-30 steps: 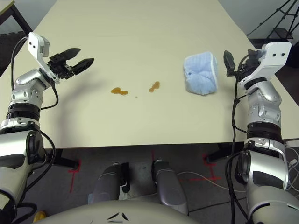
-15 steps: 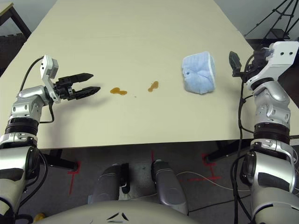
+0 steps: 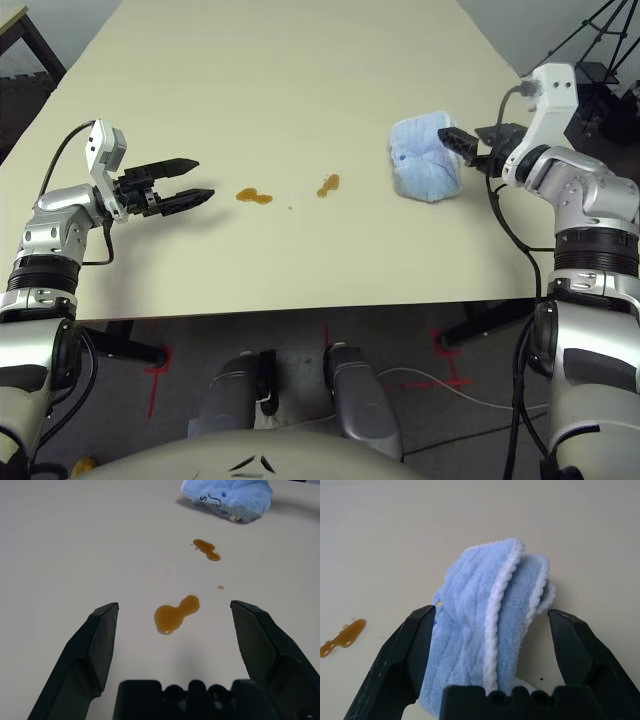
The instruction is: Wipe the water off the table with a rag.
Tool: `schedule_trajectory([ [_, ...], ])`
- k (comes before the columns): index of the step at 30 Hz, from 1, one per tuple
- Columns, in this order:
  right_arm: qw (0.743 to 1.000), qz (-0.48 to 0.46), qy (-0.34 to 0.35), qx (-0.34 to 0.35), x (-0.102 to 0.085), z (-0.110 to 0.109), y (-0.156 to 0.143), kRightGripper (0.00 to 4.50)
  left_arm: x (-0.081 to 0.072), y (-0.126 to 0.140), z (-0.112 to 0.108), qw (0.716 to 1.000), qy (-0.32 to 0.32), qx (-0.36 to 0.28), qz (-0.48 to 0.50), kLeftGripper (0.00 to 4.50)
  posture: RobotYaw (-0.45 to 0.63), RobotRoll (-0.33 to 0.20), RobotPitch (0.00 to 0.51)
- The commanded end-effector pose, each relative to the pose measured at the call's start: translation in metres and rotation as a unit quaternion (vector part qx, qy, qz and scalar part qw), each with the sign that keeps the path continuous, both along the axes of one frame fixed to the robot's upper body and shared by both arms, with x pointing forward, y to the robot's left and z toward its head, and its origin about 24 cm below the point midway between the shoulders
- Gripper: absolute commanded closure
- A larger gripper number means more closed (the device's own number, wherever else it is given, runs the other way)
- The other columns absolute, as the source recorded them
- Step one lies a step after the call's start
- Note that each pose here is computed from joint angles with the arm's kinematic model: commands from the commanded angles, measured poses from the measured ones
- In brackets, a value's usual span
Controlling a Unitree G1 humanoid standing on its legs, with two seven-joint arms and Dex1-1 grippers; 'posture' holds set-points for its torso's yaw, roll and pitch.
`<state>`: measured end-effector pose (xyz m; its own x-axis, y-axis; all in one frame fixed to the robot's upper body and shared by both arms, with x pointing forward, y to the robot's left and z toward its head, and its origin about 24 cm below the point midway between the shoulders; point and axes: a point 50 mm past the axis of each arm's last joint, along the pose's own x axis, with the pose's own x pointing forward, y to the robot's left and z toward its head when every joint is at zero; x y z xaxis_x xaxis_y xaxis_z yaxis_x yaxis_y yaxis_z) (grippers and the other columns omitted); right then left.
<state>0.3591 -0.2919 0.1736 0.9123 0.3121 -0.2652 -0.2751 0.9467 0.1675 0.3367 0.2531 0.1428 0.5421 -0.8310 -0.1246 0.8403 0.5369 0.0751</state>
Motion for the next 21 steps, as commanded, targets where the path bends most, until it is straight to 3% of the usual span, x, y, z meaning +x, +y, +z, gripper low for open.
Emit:
schedule_trajectory([
  [1,1.000,-0.007,0.026,-0.009,0.006,-0.011,0.001,0.02,-0.001,-0.003,0.000,1.000,-0.005,0.009,-0.005,0.00,-0.22,0.000,0.131],
  [17,0.994,-0.003,0.114,0.000,0.019,-0.043,0.021,0.02,-0.001,-0.002,0.006,1.000,-0.019,0.012,0.003,0.00,-0.19,0.000,0.131],
  [21,0.994,-0.001,0.111,-0.001,0.020,-0.042,0.022,0.98,-0.001,-0.002,0.006,1.000,-0.019,0.012,0.005,0.00,-0.20,0.000,0.131],
])
